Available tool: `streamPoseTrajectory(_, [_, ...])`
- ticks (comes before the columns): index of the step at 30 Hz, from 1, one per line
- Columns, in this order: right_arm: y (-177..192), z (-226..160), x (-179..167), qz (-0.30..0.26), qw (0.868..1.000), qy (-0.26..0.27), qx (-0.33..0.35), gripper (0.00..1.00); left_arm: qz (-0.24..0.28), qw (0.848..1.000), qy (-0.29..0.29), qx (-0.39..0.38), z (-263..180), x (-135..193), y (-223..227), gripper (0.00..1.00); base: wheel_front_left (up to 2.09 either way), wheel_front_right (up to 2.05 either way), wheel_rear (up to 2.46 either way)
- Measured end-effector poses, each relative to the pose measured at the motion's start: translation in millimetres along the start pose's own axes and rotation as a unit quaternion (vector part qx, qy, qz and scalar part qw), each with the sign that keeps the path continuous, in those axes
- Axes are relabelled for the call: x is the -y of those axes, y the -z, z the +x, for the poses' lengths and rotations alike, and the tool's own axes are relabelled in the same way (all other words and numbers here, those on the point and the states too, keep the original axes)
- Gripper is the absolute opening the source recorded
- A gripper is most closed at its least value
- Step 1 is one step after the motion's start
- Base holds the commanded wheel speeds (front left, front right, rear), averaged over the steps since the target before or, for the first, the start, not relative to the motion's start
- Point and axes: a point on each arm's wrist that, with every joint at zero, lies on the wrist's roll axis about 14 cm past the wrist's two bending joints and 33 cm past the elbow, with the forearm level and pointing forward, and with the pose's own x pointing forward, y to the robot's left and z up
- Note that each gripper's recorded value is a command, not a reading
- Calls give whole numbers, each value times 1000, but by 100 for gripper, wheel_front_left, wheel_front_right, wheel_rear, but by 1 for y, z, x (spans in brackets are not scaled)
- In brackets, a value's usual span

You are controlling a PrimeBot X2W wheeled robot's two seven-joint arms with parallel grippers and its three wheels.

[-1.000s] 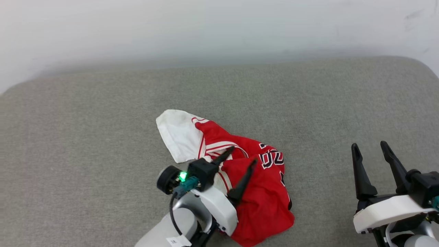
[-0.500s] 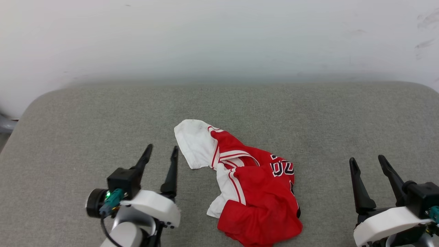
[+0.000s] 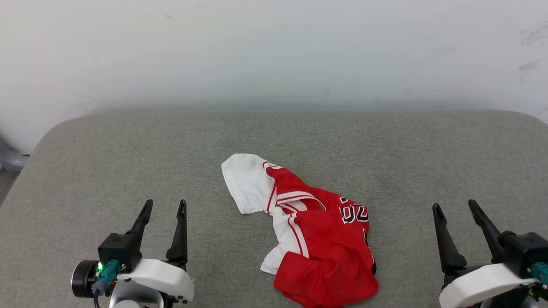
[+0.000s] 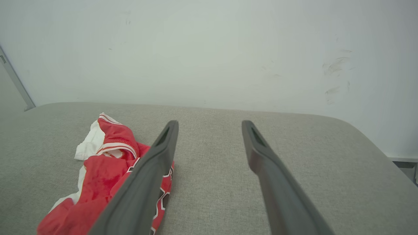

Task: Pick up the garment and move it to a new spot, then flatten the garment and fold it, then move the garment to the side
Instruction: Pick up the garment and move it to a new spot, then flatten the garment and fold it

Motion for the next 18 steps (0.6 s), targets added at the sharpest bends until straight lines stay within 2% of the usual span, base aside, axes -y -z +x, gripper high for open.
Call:
streamPoseTrajectory(10, [1,1,1,8,1000,1,-3,100,-3,1000,1,6,-1,1,-1,100,0,0,0])
streamPoseTrajectory(14, [15,4,2,15,999,1,-34,100,-5,1000,0,9,-2,2,-2,100,0,0,0])
streamPoseTrajectory(18, [33,12,-12,2,996,-20,-83,100,-8,1000,-9,14,-5,-1,-4,100,0,0,0])
